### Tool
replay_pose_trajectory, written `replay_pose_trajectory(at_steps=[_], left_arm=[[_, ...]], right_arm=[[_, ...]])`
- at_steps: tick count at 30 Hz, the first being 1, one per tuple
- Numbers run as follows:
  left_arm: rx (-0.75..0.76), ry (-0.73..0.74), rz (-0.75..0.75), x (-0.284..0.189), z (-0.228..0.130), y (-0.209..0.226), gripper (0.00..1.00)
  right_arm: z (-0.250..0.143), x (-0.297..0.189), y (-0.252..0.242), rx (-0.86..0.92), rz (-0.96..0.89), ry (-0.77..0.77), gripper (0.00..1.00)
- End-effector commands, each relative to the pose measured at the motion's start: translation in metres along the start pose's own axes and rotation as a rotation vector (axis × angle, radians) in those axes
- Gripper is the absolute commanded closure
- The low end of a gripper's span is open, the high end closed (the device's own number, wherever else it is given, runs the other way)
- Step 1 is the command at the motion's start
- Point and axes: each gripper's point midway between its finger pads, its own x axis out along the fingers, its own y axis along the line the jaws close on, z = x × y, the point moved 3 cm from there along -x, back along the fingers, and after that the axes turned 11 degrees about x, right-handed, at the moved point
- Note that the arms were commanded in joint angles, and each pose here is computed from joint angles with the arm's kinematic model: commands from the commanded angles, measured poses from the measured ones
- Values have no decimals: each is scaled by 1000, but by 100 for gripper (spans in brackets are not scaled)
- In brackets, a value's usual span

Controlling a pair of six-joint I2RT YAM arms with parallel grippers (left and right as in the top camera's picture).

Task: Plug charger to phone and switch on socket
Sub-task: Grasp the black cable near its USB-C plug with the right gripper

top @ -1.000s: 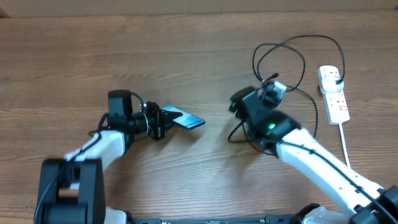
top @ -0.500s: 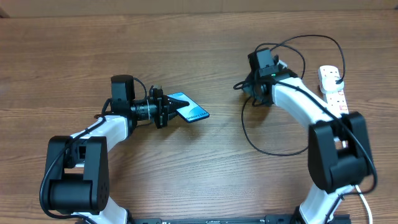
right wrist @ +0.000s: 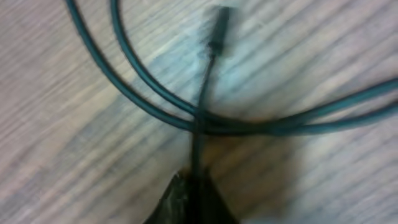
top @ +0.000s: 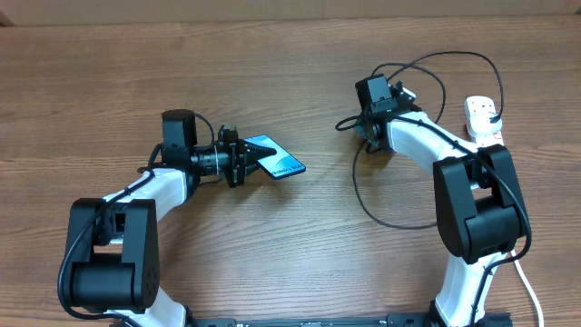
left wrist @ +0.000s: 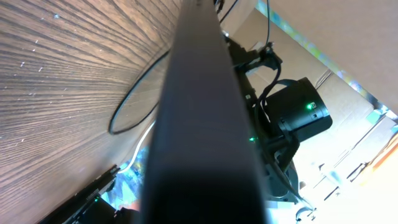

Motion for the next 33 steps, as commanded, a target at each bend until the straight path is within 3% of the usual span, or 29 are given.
replay_pose_trajectory(at_steps=[1, 4, 7, 11, 17, 18, 21, 24, 26, 33], left_arm=[[56, 44, -21, 2, -5, -11, 96], [56, 44, -21, 2, -5, -11, 96], [56, 41, -20, 2, -5, -11, 96], [56, 17, -12, 2, -1, -10, 96], [57, 22, -14, 2, -2, -10, 96], [57, 21, -14, 2, -2, -10, 96], [56, 19, -13, 2, -1, -10, 96], [56, 18, -13, 2, -1, -10, 96], [56, 18, -13, 2, -1, -10, 96], [57, 21, -13, 2, -2, -10, 96]], right_arm=[[1, -21, -8, -65, -39, 24, 96], [2, -66, -22, -92, -65, 50, 96], [-9, -98, -38, -229, -76, 139, 96], [-46, -98, -63, -254, -128, 328, 96], [-77, -75, -95, -303, -183, 392, 94], [-82, -73, -102, -305, -199, 404, 91], [-87, -69, -108, -308, -209, 411, 69], [-84, -69, -104, -305, -197, 402, 27], [-77, -70, -96, -297, -175, 377, 15], [-45, -62, -94, -238, -234, 160, 7]])
